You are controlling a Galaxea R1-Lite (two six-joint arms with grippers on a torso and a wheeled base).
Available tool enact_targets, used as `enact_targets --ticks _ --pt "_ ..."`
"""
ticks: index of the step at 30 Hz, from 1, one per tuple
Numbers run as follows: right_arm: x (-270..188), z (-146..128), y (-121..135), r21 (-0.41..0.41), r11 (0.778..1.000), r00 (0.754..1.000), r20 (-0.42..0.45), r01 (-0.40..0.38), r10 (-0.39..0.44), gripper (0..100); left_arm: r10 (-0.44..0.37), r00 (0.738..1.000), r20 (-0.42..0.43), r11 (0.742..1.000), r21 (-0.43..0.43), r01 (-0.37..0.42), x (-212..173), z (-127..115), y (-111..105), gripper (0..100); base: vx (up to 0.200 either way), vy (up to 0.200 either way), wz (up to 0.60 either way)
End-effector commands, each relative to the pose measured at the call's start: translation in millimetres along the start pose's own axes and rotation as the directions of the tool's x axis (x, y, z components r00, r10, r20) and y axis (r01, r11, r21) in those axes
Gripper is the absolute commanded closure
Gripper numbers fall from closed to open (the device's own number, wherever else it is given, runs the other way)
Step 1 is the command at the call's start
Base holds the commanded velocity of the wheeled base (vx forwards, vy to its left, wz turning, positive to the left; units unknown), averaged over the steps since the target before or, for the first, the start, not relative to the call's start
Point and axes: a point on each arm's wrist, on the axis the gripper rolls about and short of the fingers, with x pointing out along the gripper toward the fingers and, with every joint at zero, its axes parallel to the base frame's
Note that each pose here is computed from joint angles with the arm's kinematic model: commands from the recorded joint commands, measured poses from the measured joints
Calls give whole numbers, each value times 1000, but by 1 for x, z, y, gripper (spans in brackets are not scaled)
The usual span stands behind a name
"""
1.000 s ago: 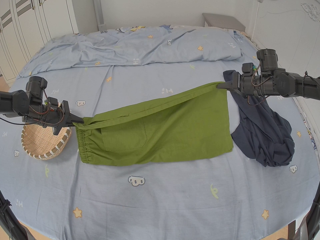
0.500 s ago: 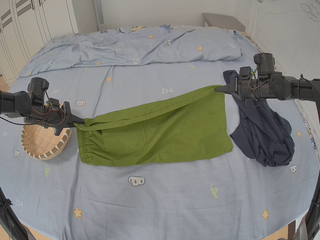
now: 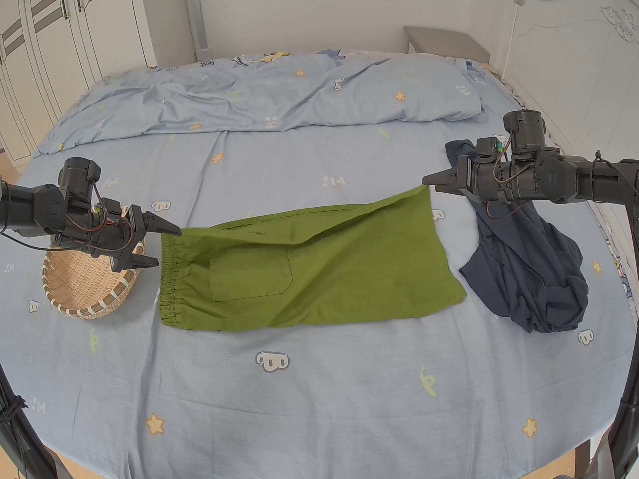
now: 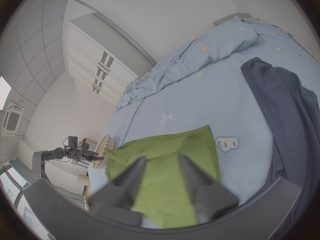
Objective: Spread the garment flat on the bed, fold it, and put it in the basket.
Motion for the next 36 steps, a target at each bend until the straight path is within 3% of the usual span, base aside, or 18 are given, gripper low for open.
enact_targets --ticks 1,15,20,28,36 --pt "15 -8 -11 11 1000 1000 -19 3 -3 0 -7 1000 6 1000 6 7 6 3 2 0 0 0 0" --pt "-2 -16 -5 35 999 999 -34 8 -7 0 -46 998 37 999 -3 46 2 0 -9 0 0 0 0" --pt "-25 -27 8 58 998 998 -60 17 -14 0 -27 999 18 1000 1 27 0 -13 5 0 0 0 0" --pt "-67 -55 23 123 992 996 -87 42 -31 0 27 997 -75 993 113 -18 1 -47 34 0 0 0 0" --pt "-73 -53 25 115 993 998 -64 36 -28 0 39 995 -87 991 130 -28 4 -49 43 0 0 0 0"
